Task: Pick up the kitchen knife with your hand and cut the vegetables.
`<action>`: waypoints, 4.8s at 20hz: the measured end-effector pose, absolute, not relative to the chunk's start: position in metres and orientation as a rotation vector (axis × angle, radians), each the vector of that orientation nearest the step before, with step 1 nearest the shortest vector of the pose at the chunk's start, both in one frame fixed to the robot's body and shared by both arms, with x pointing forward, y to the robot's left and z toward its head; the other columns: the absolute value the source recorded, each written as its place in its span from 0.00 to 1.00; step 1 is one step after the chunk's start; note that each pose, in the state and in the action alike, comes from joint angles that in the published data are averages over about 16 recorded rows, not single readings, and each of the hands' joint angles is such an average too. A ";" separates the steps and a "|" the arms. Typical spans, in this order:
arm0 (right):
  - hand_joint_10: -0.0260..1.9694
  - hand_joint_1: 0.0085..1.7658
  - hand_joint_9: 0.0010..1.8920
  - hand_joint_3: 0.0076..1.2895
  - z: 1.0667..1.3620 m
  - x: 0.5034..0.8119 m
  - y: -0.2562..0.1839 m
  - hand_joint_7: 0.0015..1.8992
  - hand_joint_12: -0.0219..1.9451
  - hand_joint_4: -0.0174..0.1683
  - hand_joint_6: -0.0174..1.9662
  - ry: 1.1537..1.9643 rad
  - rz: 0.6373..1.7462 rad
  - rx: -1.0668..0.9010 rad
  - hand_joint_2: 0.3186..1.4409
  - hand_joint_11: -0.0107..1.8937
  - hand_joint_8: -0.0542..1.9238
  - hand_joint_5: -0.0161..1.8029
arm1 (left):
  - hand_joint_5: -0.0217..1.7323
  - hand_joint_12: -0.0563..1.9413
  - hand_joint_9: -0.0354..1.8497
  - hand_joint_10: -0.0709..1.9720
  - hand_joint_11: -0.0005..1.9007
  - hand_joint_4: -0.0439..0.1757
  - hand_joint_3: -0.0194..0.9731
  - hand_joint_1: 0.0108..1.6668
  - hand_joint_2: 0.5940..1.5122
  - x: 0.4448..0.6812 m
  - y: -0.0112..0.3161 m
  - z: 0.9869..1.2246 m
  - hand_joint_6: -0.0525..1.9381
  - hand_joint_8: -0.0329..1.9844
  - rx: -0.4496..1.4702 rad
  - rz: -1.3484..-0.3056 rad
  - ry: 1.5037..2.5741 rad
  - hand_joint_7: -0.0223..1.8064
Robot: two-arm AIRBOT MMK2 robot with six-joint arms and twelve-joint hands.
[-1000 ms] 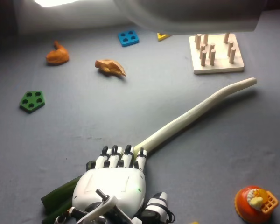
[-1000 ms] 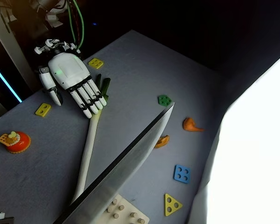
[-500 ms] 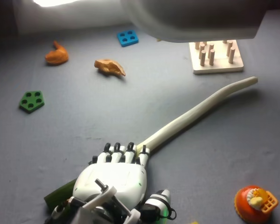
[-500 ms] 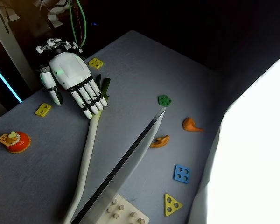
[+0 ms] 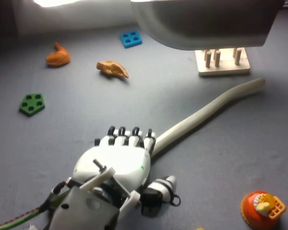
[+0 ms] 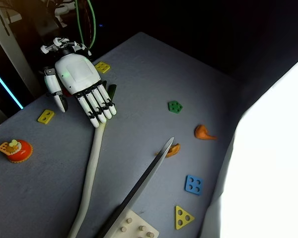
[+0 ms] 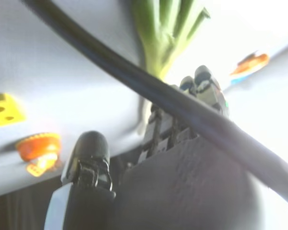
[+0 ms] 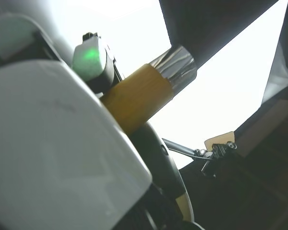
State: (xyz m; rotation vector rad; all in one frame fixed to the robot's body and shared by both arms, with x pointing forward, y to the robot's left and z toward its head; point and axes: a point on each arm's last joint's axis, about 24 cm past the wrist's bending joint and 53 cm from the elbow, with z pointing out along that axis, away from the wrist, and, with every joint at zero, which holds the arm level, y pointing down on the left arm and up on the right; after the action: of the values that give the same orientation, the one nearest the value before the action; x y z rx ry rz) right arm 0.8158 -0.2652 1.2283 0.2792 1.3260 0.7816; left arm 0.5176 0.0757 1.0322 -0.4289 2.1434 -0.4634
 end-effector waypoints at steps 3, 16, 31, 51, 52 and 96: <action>0.91 0.88 0.82 0.64 1.224 0.818 -0.263 0.80 0.93 0.99 0.96 1.332 0.781 0.272 0.33 0.84 0.91 0.75 | 0.03 0.04 0.03 0.04 0.01 0.21 0.03 0.02 0.94 0.524 0.075 1.040 0.03 0.02 -0.414 -0.473 2.131 0.03; 0.91 0.88 0.82 0.63 1.219 0.824 -0.253 0.80 0.93 0.99 0.96 1.332 0.797 0.240 0.33 0.84 0.92 0.76 | 0.02 0.03 0.03 0.04 0.01 0.21 0.03 0.01 0.94 0.545 0.066 1.073 0.03 0.02 -0.326 -0.521 2.084 0.02; 0.91 0.88 0.82 0.64 1.204 0.835 -0.247 0.80 0.93 0.99 0.96 1.332 0.774 0.215 0.33 0.84 0.91 0.75 | 0.02 0.03 0.03 0.04 0.01 0.21 0.03 0.03 0.94 0.548 0.065 1.087 0.03 0.02 -0.303 -0.548 2.073 0.02; 0.91 0.88 0.82 0.64 1.189 0.833 -0.244 0.80 0.93 0.99 0.96 1.332 0.774 0.201 0.33 0.84 0.91 0.76 | 0.02 0.03 0.03 0.04 0.01 0.21 0.03 0.03 0.94 0.551 0.066 1.096 0.03 0.02 -0.293 -0.546 2.077 0.02; 0.91 0.88 0.82 0.64 1.189 0.833 -0.245 0.80 0.93 0.99 0.96 1.331 0.774 0.200 0.33 0.84 0.91 0.76 | 0.02 0.03 0.03 0.04 0.01 0.21 0.03 0.03 0.94 0.551 0.066 1.096 0.03 0.02 -0.294 -0.545 2.077 0.02; 0.03 0.50 0.01 0.01 1.218 0.811 -0.242 0.01 0.03 0.37 0.02 1.415 0.784 0.038 0.48 0.01 0.04 0.02 | 0.03 0.09 0.03 0.04 0.01 0.21 0.03 0.01 0.97 0.554 0.081 1.105 0.03 0.02 -0.352 -0.514 2.068 0.03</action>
State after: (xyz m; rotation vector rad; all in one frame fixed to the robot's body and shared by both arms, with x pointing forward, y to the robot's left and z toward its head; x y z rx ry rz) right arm 0.8112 -0.2417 1.2181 0.0377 1.4151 0.7839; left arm 0.5543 0.0812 1.1047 -0.3516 2.0679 -0.5145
